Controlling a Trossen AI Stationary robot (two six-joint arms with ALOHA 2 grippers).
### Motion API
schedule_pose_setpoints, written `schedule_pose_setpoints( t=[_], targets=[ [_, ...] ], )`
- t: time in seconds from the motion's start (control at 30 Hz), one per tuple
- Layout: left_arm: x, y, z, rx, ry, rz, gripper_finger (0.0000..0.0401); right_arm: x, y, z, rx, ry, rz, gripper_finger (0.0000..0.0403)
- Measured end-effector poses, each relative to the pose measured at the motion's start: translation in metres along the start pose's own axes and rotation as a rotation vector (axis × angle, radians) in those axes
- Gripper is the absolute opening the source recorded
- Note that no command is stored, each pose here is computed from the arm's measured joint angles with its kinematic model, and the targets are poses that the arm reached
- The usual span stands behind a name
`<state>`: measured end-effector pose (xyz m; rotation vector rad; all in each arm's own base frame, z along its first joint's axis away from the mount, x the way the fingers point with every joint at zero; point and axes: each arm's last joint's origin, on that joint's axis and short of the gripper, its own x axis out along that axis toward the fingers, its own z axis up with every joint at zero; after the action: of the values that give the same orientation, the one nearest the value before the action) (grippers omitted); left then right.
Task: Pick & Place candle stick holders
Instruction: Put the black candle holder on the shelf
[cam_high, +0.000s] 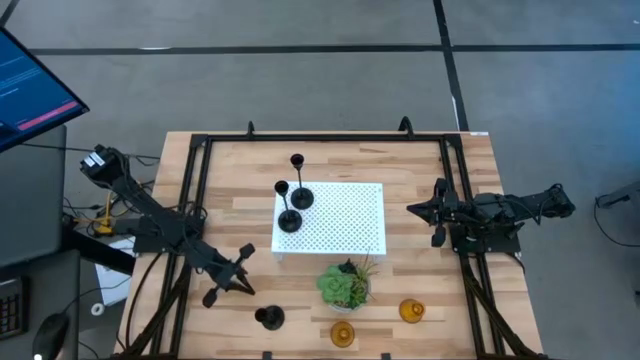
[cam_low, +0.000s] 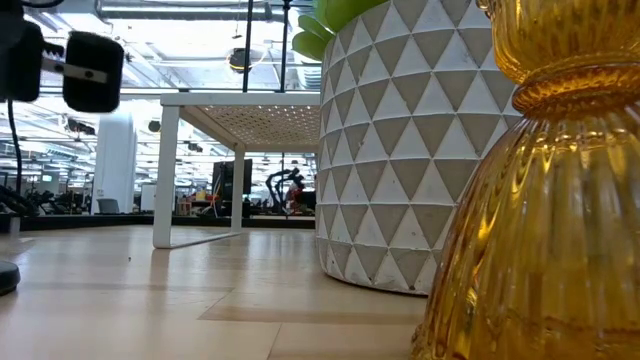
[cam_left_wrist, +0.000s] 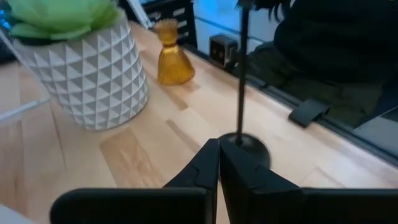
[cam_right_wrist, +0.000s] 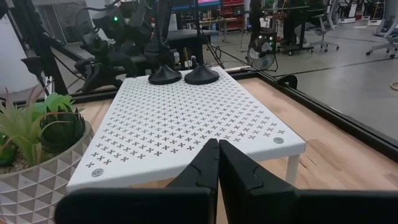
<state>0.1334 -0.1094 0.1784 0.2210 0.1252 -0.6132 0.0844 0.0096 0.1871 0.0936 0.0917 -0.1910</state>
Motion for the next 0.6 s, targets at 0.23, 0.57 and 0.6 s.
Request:
schedule_pose_setpoints(
  t=[0.23,0.57,0.6],
  targets=[
    [0.017,0.002,-0.009,-0.034,0.004,0.027,0.0028,0.0,0.0,0.0,0.0,0.0,0.0,0.0],
    [0.028,-0.001,-0.012,-0.143,-0.046,-0.056,0.0073,0.0,0.0,0.0,0.0,0.0,-0.001,0.0],
    [0.029,-0.002,-0.011,-0.143,-0.058,-0.064,0.0078,0.0,0.0,0.0,0.0,0.0,0.0,0.0]
  ],
)
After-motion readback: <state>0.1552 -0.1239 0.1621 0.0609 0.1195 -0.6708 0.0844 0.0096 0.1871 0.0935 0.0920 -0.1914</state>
